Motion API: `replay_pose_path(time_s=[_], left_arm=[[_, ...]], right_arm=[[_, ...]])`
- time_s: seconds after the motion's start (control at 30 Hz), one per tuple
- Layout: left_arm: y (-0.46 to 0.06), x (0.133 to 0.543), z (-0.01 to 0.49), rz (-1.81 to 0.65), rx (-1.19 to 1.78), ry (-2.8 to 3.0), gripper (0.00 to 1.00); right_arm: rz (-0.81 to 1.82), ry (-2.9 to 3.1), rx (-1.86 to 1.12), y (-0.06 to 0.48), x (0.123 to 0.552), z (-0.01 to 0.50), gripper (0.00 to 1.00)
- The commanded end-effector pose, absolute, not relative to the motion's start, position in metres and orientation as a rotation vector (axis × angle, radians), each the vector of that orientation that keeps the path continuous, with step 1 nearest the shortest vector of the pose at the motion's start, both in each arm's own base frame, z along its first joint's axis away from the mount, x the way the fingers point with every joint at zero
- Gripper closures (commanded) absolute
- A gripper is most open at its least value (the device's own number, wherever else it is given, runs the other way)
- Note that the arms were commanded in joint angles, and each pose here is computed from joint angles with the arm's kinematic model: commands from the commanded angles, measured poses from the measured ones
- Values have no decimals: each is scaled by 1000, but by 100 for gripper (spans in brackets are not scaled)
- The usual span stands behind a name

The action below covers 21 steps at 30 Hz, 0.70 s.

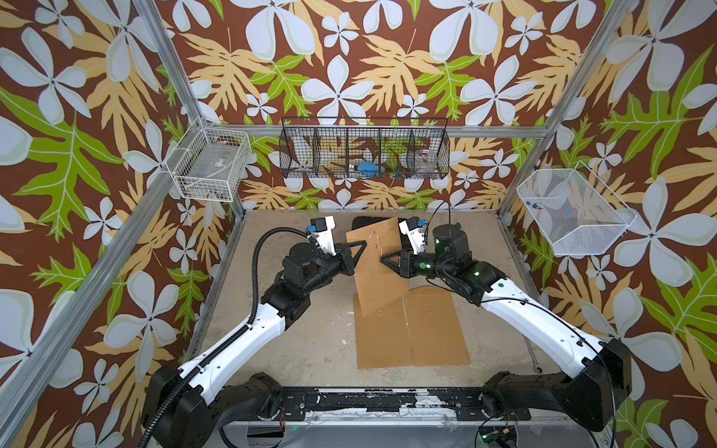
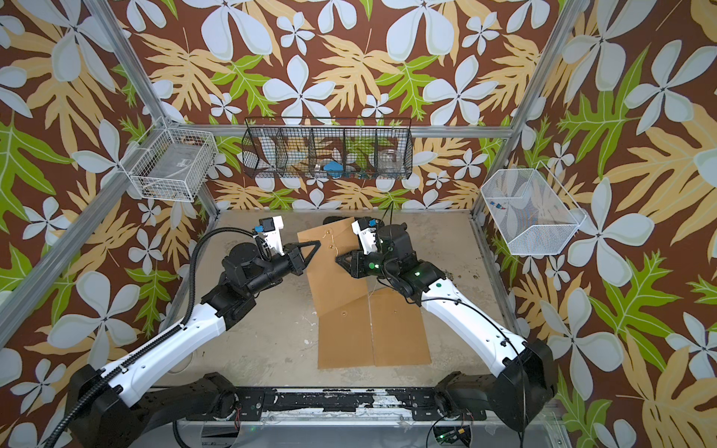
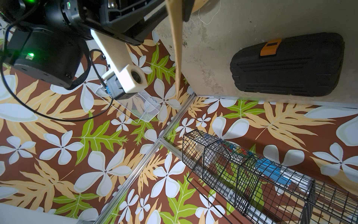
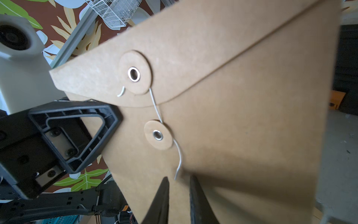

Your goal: Open the file bag

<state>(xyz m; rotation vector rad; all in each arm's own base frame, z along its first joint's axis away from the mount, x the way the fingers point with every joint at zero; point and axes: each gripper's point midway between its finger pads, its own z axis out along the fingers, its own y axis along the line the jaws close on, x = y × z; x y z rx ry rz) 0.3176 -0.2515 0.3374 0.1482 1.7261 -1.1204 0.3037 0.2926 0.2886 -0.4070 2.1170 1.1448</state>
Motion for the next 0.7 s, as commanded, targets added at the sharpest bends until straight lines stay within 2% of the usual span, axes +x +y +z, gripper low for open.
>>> replay_pose_path(time_s=[0.0,0.67], left_arm=[[-254,314,348,-1147,165,1679,100],[-259,304,353,-1233,172,1644,100]], right_arm=[[1168,2082,-416,298,305,298,79],[1179,2090,-415,303,308,292,77]])
